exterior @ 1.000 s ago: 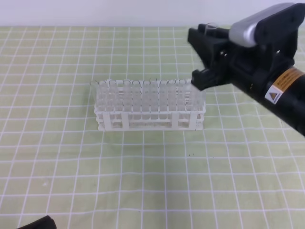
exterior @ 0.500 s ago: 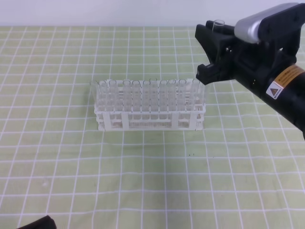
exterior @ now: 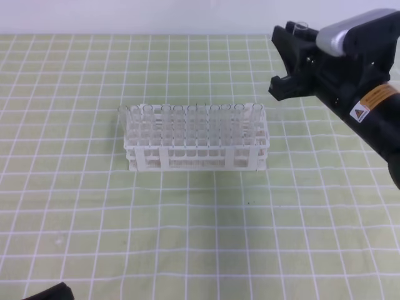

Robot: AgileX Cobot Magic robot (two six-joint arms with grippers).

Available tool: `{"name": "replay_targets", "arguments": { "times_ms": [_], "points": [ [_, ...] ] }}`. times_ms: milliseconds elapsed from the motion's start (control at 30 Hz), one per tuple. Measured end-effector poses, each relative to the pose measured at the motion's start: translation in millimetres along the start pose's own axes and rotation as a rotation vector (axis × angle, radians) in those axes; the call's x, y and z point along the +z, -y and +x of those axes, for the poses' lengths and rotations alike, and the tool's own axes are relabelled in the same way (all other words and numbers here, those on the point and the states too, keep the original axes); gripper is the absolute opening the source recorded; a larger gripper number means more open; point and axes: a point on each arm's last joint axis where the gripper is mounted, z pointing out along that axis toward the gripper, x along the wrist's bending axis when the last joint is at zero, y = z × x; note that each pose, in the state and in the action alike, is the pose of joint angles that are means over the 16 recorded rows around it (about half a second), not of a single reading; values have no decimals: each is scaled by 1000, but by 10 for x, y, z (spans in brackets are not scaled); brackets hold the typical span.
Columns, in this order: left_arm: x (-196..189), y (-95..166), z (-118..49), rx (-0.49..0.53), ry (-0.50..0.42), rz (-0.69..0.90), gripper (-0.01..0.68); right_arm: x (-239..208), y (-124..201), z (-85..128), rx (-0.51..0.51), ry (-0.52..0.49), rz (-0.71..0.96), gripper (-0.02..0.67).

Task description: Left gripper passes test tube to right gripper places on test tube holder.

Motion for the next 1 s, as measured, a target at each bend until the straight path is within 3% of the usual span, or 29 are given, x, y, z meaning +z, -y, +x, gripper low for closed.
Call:
{"name": "replay_targets", "arguments": {
  "times_ms": [600,1000],
  "points": [
    [1,4,1,0,0,1,-2,341,459,-211,-48,30,1,86],
    [1,4,1,0,0,1,-2,481,660,-263,-23,43,52,86]
  ]
}}
